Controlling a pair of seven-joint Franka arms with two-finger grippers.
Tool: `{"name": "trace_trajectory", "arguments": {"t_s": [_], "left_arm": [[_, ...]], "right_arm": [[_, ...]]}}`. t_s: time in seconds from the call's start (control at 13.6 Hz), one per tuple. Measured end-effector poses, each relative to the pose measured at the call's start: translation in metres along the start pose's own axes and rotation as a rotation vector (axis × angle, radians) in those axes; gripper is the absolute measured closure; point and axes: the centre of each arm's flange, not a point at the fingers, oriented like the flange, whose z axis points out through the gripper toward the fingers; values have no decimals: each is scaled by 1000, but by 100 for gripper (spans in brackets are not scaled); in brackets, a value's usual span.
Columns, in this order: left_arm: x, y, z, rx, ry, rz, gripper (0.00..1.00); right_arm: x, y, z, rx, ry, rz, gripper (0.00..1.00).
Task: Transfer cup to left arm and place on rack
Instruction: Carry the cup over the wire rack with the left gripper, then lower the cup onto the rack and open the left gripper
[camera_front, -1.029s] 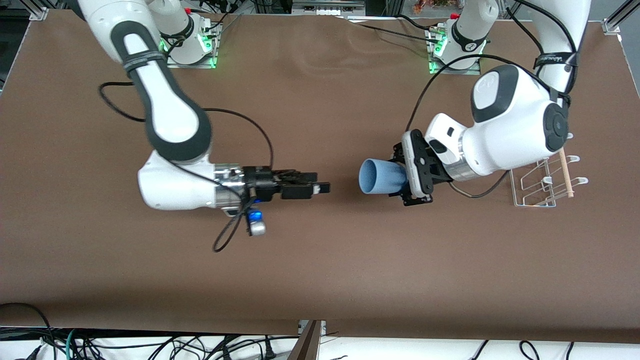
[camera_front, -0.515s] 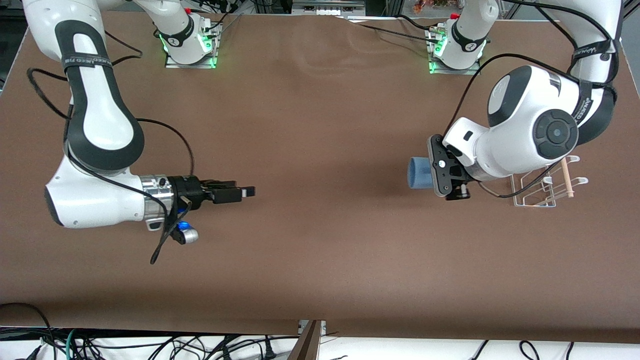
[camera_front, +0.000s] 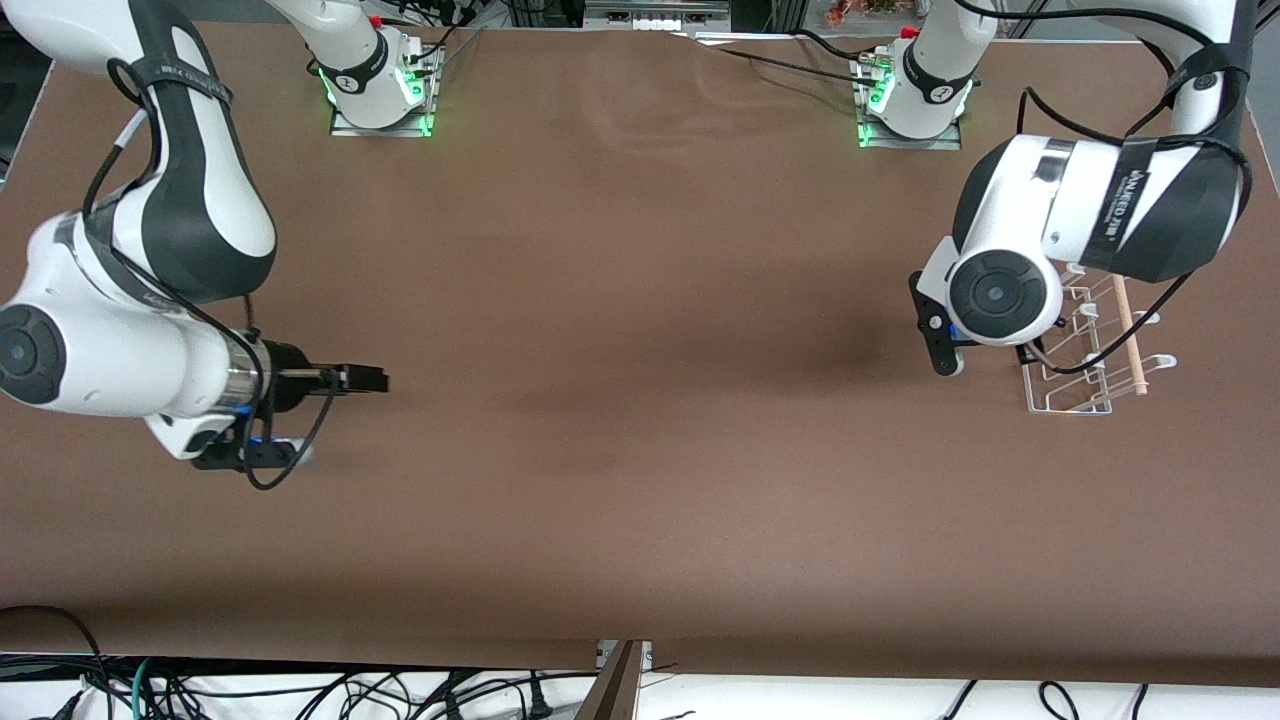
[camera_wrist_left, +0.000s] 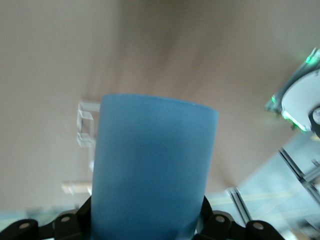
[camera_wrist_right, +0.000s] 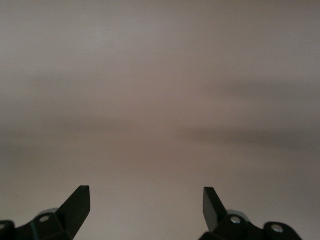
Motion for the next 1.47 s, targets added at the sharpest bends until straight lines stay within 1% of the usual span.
{"name": "trace_trajectory", "arguments": {"t_s": [0.15,0.29,0.37,0.44,0.51,0.66,0.81,1.03,1.25,1.32,1.4,1.47], "left_arm": [[0,-3,36,-26,-189,-85,25],[2,-6,84,-33,-357,-162,25],[-1,-8,111,-29,-429,-215,25],[-6,-9,140,-13,-485,-262,25],[-11,-6,165,5,-514,-290,25],[-15,17,201,31,-537,-310,25],[-10,41,219,71,-533,-329,25],[2,58,237,110,-536,-365,25],[8,56,250,148,-545,-392,25],[9,56,253,149,-548,-402,19],[10,55,253,152,-548,-409,9],[11,55,252,155,-547,-415,1]], "right_arm": [[-15,19,-21,-71,27,2,0],[-34,31,-51,-107,68,13,0],[-44,37,-69,-120,93,21,0],[-54,43,-86,-133,119,32,0],[-65,50,-102,-142,143,44,0],[-86,60,-128,-147,180,65,0],[-101,61,-142,-153,199,69,0],[-108,60,-141,-158,192,66,0],[-108,60,-139,-159,189,64,0],[-108,60,-139,-159,189,64,0],[-108,60,-138,-159,188,63,0],[-107,61,-138,-159,187,64,0]]}}
